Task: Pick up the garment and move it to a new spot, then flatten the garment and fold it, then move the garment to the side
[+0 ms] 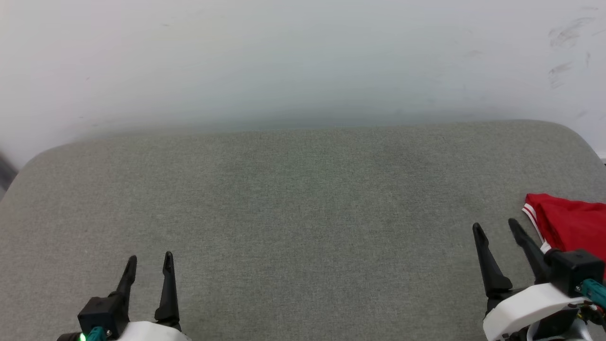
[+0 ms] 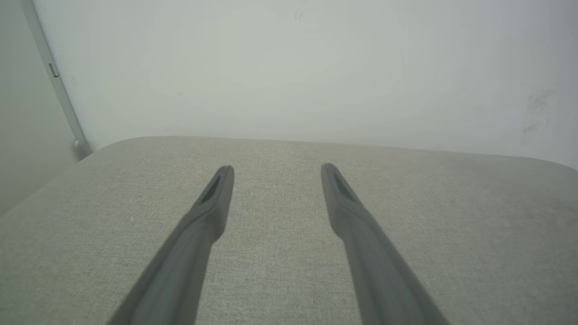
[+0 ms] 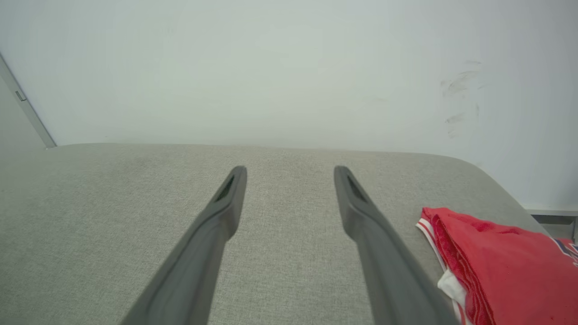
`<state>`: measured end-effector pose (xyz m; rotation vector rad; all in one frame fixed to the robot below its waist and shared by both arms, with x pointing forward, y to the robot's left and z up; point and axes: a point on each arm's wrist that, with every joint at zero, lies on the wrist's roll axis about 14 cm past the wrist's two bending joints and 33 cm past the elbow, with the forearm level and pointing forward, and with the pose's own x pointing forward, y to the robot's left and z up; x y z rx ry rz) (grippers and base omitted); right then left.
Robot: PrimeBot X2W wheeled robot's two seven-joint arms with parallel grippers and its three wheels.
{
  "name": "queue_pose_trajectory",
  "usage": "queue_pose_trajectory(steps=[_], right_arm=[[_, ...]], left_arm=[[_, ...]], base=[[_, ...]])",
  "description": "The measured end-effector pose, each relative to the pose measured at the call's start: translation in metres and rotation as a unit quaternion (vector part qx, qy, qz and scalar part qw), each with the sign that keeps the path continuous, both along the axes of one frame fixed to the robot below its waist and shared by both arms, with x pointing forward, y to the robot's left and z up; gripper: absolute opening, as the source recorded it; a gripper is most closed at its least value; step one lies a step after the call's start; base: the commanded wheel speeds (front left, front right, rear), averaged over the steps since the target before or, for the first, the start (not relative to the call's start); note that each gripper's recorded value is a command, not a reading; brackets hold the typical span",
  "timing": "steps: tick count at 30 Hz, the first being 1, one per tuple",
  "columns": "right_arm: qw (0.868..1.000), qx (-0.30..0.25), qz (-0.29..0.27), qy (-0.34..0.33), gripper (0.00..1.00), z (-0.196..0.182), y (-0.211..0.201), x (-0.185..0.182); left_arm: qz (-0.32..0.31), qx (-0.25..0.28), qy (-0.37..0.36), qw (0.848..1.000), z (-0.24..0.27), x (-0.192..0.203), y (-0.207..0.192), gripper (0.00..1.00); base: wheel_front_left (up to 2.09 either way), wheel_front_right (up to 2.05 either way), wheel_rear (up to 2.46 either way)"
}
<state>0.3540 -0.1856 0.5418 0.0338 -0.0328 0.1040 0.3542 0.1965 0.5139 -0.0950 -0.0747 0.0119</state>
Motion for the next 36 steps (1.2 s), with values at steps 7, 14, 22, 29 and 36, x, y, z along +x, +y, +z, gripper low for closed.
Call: queue_pose_trajectory(steps=[7, 14, 22, 29, 36], right_arm=[[0.999, 0.033, -0.003, 0.035, 0.00, -0.021, 0.000, -0.004], [0.994, 0.102, -0.008, 0.046, 0.00, -0.026, -0.003, -0.003], [0.983, 0.176, -0.013, 0.054, 0.00, -0.029, -0.005, -0.001], [0.971, 0.234, -0.015, 0.056, 0.00, -0.030, -0.006, 0.003], [0.956, 0.288, -0.018, 0.058, 0.00, -0.031, -0.007, 0.006]], left_arm=[[0.005, -0.036, 0.040, 0.999, -0.022, -0.006, -0.002, 0.00], [0.014, -0.102, 0.059, 0.993, -0.029, -0.004, 0.001, 0.00], [0.020, -0.173, 0.073, 0.982, -0.032, 0.000, 0.004, 0.00], [0.025, -0.228, 0.080, 0.970, -0.034, 0.003, 0.006, 0.00], [0.023, -0.280, 0.083, 0.956, -0.034, 0.006, 0.005, 0.00]], base=[[0.00, 0.00, 0.00], [0.00, 0.00, 0.00], [0.00, 0.00, 0.00], [0.00, 0.00, 0.00], [0.00, 0.00, 0.00]])
